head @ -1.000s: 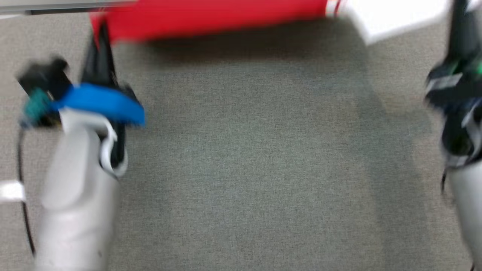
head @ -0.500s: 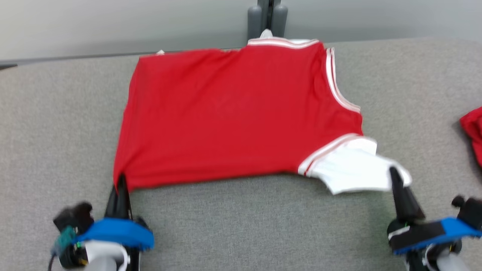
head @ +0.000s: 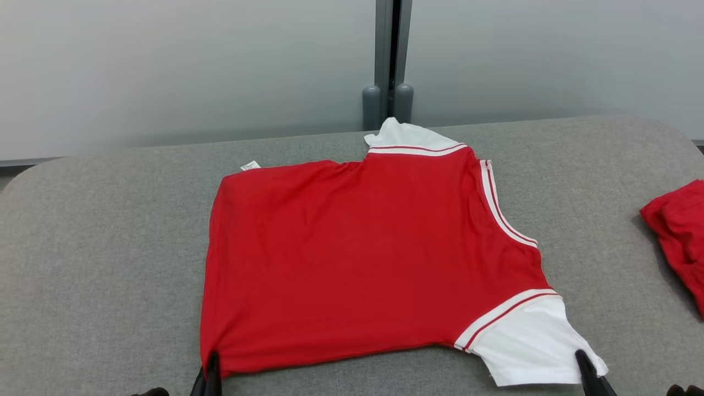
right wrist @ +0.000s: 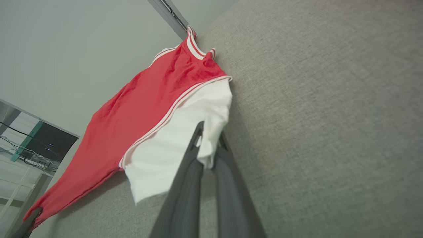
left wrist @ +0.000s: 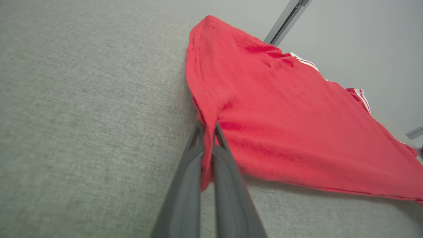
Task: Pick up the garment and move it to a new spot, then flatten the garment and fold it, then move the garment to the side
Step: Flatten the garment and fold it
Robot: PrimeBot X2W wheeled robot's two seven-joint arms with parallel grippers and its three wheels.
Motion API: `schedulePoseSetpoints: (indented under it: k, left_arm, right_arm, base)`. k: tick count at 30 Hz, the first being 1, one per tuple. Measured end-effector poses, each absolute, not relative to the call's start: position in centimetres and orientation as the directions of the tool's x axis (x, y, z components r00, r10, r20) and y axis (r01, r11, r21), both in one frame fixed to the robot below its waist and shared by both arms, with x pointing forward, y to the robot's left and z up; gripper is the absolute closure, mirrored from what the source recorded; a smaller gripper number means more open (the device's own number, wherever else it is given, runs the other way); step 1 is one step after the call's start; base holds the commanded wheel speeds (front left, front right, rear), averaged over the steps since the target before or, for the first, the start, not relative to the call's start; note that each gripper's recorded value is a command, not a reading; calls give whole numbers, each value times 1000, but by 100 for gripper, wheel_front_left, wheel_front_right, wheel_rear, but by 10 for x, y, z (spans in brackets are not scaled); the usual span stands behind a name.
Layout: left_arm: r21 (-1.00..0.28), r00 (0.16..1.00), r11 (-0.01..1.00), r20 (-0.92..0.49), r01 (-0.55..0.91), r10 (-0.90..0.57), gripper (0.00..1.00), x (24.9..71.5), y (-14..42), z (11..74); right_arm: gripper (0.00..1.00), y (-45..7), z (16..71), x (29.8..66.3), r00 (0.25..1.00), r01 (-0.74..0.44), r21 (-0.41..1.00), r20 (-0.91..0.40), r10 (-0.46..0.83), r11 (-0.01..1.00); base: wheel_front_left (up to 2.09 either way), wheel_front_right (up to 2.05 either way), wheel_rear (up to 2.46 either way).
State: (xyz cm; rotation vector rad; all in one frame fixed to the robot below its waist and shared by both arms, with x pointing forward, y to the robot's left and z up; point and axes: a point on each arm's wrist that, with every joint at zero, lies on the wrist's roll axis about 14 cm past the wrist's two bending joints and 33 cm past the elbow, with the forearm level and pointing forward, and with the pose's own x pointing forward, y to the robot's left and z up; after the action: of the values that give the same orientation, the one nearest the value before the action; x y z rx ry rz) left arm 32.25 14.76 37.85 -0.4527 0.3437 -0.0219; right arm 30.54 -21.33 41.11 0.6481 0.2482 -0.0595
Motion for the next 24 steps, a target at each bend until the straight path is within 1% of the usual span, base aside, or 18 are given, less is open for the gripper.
schedulePoseSetpoints:
  k: [6, 8, 13, 24]
  left_arm:
    - [-421, 951, 907, -284, -7, -124, 100, 329, 140, 389]
    - [-420, 958, 907, -242, 37, -151, 100, 347, 131, 401]
    - [-422, 963, 905, -214, 57, -161, 100, 376, 127, 408]
    - [-404, 964, 915, -243, 1, -108, 100, 431, 131, 399]
  right_arm:
    - [100, -212, 424, 317, 979, 107, 607, -204, 25, 788]
    - [100, -205, 437, 339, 987, 67, 622, -154, 38, 780]
    - [100, -197, 452, 378, 994, 20, 635, -97, 55, 773]
    - [100, -208, 453, 458, 997, 42, 619, -83, 12, 785]
  base:
    - [0, 0, 0]
    - [0, 0, 0]
    - [0, 0, 0]
    - [0, 0, 0]
